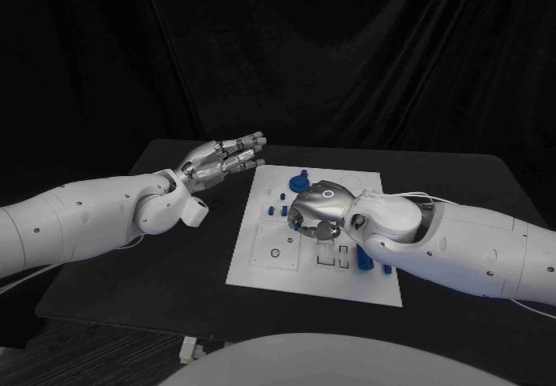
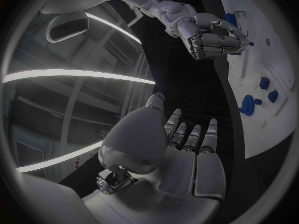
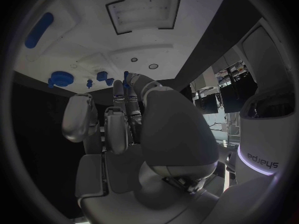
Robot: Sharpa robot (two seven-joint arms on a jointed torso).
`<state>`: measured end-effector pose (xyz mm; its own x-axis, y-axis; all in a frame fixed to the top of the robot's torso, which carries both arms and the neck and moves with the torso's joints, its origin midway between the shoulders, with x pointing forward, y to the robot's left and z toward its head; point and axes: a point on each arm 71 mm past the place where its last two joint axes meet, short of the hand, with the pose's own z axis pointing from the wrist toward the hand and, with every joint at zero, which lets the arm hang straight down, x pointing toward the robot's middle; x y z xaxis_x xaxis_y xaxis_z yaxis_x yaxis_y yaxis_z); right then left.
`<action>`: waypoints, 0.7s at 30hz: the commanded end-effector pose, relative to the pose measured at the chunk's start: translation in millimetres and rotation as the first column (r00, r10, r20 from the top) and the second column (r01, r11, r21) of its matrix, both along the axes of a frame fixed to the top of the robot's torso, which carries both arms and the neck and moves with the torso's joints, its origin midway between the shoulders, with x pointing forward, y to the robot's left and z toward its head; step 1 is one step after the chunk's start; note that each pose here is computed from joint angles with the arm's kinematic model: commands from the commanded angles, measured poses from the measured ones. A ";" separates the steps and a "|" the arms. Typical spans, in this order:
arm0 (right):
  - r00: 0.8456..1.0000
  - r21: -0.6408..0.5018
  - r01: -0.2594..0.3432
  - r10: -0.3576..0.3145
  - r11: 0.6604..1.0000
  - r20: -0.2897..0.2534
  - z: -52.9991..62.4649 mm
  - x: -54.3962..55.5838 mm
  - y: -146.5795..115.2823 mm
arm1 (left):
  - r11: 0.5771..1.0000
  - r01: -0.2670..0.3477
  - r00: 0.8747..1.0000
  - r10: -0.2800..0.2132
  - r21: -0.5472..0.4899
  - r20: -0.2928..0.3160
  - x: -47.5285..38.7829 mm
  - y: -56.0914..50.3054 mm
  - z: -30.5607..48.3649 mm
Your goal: Assemble the parts on the task board
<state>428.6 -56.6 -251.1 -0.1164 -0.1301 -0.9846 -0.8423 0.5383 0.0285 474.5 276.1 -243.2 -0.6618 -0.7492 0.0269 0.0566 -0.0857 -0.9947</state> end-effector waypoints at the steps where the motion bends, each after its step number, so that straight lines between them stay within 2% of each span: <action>1: 1.000 -0.015 0.005 -0.005 1.000 0.000 -3.5 -1.2 2.2 | 0.997 0.006 0.998 -0.001 -0.079 0.069 -1.5 0.3 7.2; 21: 1.000 -0.006 0.003 -0.003 1.000 -0.011 -13.1 -4.0 11.8 | 0.997 0.006 0.998 -0.001 -0.079 0.067 -2.0 1.2 7.1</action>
<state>424.1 -44.7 -263.4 -0.1344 -0.1343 -0.9818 -0.8477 0.5287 0.0437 473.7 278.1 -243.0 -0.6600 -0.7508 0.0271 0.0561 -0.0852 -0.9948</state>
